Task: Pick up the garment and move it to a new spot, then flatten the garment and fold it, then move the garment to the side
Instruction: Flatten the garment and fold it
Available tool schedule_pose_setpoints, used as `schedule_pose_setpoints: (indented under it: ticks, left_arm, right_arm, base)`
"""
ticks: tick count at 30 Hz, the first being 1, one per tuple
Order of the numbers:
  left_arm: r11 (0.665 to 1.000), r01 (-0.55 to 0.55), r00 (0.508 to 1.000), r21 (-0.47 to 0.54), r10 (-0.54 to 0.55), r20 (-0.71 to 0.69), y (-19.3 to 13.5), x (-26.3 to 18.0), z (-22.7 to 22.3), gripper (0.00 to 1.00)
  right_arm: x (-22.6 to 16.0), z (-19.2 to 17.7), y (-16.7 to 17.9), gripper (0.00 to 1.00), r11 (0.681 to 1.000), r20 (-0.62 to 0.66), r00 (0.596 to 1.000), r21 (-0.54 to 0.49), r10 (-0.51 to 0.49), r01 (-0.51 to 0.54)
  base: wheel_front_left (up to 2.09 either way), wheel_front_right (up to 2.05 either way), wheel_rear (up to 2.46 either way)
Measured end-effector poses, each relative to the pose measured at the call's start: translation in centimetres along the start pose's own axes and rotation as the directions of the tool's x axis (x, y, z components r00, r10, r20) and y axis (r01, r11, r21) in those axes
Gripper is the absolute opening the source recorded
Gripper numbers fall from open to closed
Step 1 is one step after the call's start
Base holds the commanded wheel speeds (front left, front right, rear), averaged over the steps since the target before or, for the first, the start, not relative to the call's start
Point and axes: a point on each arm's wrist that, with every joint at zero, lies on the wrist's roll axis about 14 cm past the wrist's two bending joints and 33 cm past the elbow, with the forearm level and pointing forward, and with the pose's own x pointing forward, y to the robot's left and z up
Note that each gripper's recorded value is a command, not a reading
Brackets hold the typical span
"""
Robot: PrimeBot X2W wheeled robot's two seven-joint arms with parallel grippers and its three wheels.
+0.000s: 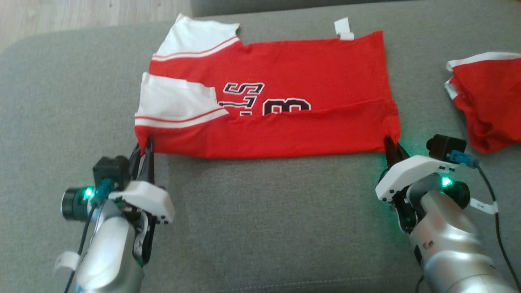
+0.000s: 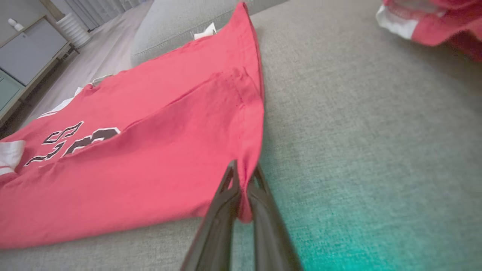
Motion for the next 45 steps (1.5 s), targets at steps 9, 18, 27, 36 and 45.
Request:
schedule_pose_setpoints:
  ticks: [9,18,27,36,45]
  left_arm:
    - [1.0,-0.004,1.0,0.004,0.004,0.002,0.1,-2.5,0.0,0.0]
    - [1.0,0.017,0.999,-0.017,-0.018,-0.029,-1.1,-6.5,-1.7,0.0]
    - [0.999,0.041,0.994,-0.034,-0.044,-0.098,-2.2,-8.7,-3.6,0.0]
    - [0.999,0.03,0.992,-0.024,-0.033,-0.122,-2.3,-8.5,-4.1,1.0]
    - [0.999,-0.011,0.999,-0.033,0.012,0.032,-0.9,-5.8,0.3,1.0]
  right_arm:
    - [-2.3,2.8,-0.5,0.0,0.998,0.083,0.997,-0.06,-0.007,0.012]
    - [-6.3,-0.8,-2.6,0.0,0.999,0.001,0.999,-0.027,-0.045,0.045]
    - [-9.1,-3.4,-4.0,0.0,0.997,-0.066,0.996,0.03,-0.064,0.066]
    - [-10.8,-1.7,-5.8,1.0,0.993,-0.01,0.993,0.024,-0.12,0.12]
    - [-11.5,4.1,-6.6,1.0,0.986,0.202,0.966,-0.015,-0.159,0.166]
  base:
    - [0.0,0.0,0.0]
    - [0.0,0.0,0.0]
    - [0.0,0.0,0.0]
    - [0.0,0.0,0.0]
    - [0.0,0.0,0.0]
